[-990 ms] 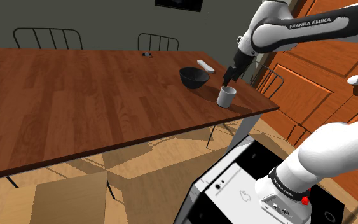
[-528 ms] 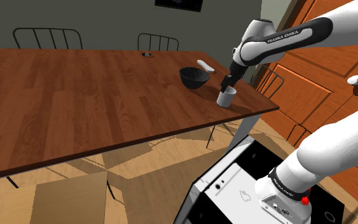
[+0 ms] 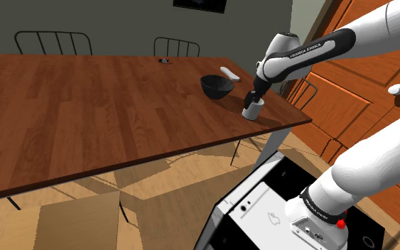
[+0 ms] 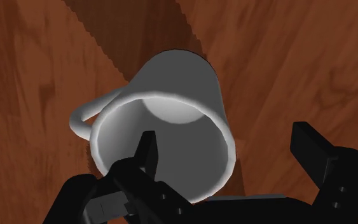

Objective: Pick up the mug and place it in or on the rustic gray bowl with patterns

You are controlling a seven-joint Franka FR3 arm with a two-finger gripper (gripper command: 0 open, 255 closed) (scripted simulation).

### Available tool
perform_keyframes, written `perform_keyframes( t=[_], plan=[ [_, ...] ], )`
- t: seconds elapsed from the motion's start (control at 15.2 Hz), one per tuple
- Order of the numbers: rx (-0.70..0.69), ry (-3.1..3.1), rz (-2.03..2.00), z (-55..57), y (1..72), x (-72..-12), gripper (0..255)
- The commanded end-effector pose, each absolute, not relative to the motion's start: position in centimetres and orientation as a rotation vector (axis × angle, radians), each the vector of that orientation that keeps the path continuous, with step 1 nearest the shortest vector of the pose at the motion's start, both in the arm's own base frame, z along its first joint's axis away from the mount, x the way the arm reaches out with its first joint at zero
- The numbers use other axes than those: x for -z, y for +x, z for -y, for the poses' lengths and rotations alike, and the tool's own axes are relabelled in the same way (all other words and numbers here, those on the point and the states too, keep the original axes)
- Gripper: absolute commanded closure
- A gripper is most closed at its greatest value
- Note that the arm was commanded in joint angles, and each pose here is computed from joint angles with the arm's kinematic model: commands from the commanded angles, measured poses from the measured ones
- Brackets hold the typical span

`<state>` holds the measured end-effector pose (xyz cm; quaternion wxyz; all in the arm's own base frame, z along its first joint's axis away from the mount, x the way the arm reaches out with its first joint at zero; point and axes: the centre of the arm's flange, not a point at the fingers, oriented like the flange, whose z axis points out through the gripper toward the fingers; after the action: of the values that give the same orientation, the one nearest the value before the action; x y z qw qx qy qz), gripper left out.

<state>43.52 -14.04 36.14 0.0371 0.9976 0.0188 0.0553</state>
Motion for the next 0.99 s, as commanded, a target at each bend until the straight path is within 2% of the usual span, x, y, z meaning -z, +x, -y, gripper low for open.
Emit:
perform_keyframes(
  t=[0.0,0.33,0.4,0.92],
  plan=[
    [-0.170,3.062,-0.058,14.04,43.62,-35.90,0],
    [-0.170,3.062,-0.058,14.04,43.62,-35.90,0],
    [-0.170,3.062,-0.058,14.04,43.62,-35.90,255],
    [-0.170,3.062,-0.058,14.04,43.62,-35.90,255]
  ],
)
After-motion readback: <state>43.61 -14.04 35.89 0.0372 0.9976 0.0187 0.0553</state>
